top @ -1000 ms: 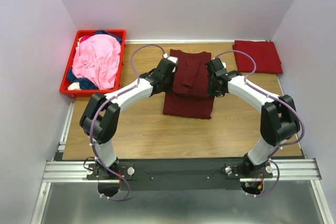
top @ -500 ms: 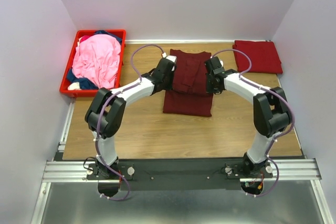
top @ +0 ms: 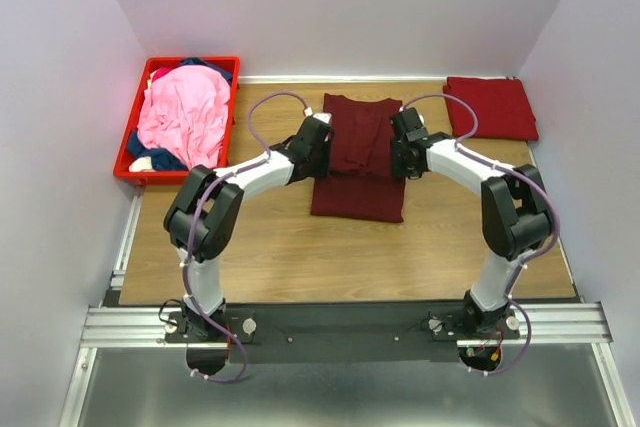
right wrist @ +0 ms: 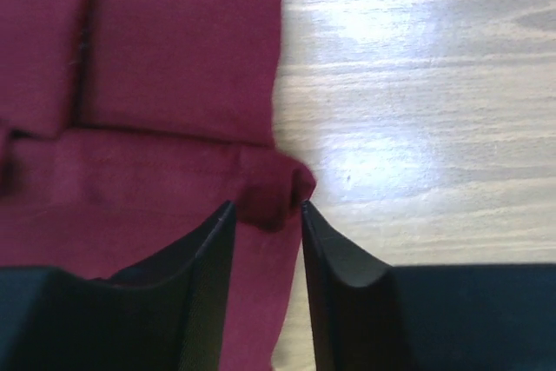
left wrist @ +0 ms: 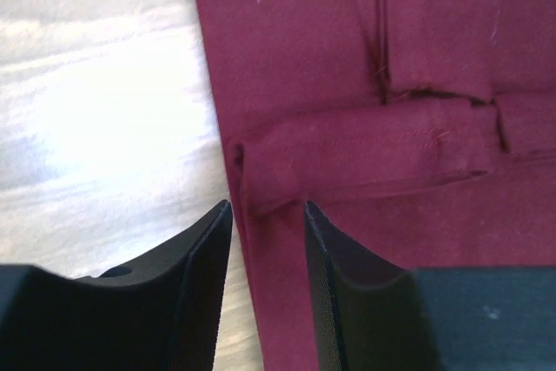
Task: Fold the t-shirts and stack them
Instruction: Fold the tshirt
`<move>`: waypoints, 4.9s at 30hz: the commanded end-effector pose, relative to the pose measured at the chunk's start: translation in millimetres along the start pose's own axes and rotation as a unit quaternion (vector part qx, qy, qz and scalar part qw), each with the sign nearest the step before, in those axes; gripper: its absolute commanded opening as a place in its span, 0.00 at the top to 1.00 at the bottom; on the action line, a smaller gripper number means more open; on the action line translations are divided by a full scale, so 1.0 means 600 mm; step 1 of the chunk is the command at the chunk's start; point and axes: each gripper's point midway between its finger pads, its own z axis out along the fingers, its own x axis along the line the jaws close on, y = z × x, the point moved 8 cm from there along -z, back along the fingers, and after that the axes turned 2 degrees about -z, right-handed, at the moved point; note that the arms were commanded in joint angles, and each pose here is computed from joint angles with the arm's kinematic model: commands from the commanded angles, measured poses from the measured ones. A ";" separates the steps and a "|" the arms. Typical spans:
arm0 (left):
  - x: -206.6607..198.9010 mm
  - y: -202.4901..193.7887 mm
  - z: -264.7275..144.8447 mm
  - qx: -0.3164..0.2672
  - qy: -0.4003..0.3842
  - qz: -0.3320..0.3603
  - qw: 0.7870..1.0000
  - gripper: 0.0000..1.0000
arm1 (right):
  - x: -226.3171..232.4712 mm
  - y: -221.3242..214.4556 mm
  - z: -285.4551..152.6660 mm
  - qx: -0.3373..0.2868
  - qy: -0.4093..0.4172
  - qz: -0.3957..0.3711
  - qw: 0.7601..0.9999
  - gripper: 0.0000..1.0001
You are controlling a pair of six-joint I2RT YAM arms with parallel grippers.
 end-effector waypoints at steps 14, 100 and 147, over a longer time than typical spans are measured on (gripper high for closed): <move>-0.046 -0.044 -0.114 -0.007 -0.057 -0.018 0.998 0.67 | 0.038 -0.020 -0.064 -0.033 0.096 0.001 0.995 0.64; 0.022 0.040 0.009 -0.029 -0.016 -0.058 0.998 1.00 | -0.016 0.045 0.009 -0.055 0.085 0.074 0.992 0.99; 0.000 -0.207 -0.059 0.153 -0.020 0.054 0.986 0.87 | 0.082 0.123 0.056 -0.113 0.117 0.023 0.986 0.77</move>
